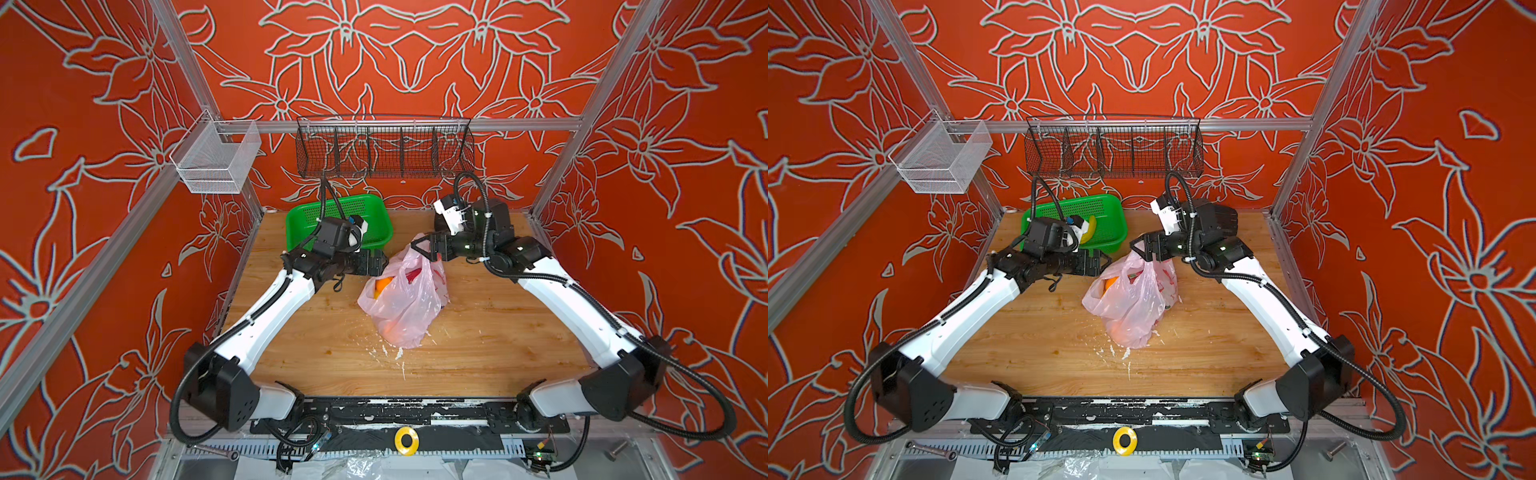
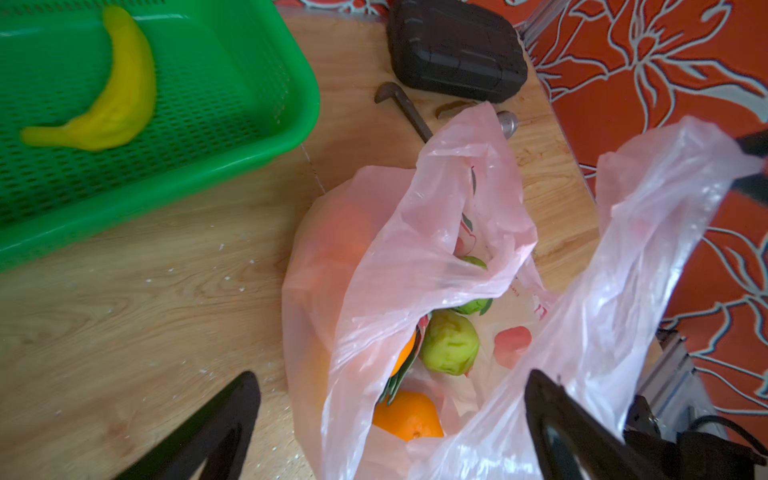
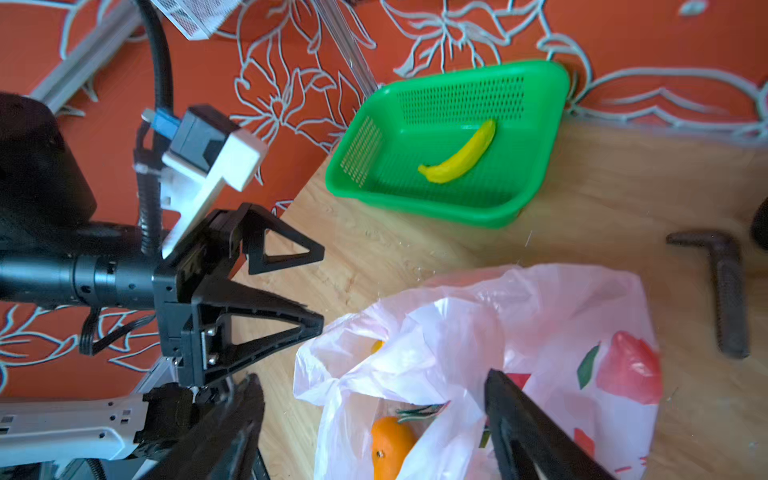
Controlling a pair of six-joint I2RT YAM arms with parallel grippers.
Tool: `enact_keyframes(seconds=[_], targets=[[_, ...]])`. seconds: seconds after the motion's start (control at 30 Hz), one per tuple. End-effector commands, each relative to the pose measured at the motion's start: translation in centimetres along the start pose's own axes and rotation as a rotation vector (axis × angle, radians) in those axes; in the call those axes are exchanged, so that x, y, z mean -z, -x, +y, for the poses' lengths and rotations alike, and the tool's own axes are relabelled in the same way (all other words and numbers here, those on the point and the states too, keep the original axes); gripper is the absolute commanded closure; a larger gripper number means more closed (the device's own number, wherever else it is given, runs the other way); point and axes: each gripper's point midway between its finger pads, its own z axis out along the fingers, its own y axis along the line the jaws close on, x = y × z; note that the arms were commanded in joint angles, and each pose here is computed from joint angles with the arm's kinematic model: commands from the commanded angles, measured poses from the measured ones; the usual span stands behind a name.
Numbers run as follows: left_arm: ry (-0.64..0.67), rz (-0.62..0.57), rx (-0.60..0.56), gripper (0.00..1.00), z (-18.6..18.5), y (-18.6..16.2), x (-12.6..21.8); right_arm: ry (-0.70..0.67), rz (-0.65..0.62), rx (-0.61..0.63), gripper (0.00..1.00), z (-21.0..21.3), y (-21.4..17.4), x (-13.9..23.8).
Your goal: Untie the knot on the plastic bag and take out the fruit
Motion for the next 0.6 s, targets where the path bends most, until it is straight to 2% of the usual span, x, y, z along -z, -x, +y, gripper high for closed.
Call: enact_keyframes(seconds=[0.0, 0.07, 0.1, 0.17, 0.2, 0.23, 0.33, 0.4, 0.43, 0.57], targets=[[-0.113, 0.110, -0.030, 0.02, -1.3, -0.8, -2.4, 0.010, 0.088, -0.010, 0.21, -0.5, -2.8, -1.2], [-0.118, 0.164, -0.020, 0.03, -0.8, -1.1, -4.3, 0.020, 0.104, -0.014, 0.29, -0.3, -3.6, -1.9], [-0.125, 0.187, -0.018, 0.03, -0.7, -1.3, -5.1, 0.020, 0.112, -0.017, 0.36, -0.3, -3.9, -2.1], [-0.178, 0.228, -0.012, 0.03, -1.1, -1.6, -6.6, 0.017, 0.131, -0.024, 0.59, 0.0, -4.4, -2.3], [-0.203, 0.242, -0.003, 0.11, -1.4, -1.7, -7.2, 0.011, 0.133, -0.022, 0.70, 0.0, -4.4, -2.2], [-0.222, 0.252, 0.011, 0.24, -1.5, -1.8, -7.9, 0.003, 0.135, -0.022, 0.78, 0.1, -4.5, -2.0], [-0.228, 0.278, 0.051, 0.74, -1.2, -1.7, -9.3, -0.003, 0.134, -0.011, 0.93, 0.5, -5.2, -1.0], [-0.173, 0.283, 0.070, 0.94, -0.3, -1.5, -10.0, 0.009, 0.149, -0.006, 1.00, 1.1, -6.2, -0.4], [-0.141, 0.279, 0.080, 1.00, 0.2, -1.2, -10.4, 0.021, 0.157, 0.001, 1.00, 1.5, -6.7, 0.1], [-0.044, 0.243, 0.130, 1.00, 2.2, 0.6, -11.4, 0.093, 0.223, 0.067, 1.00, 4.4, -10.2, 1.2]])
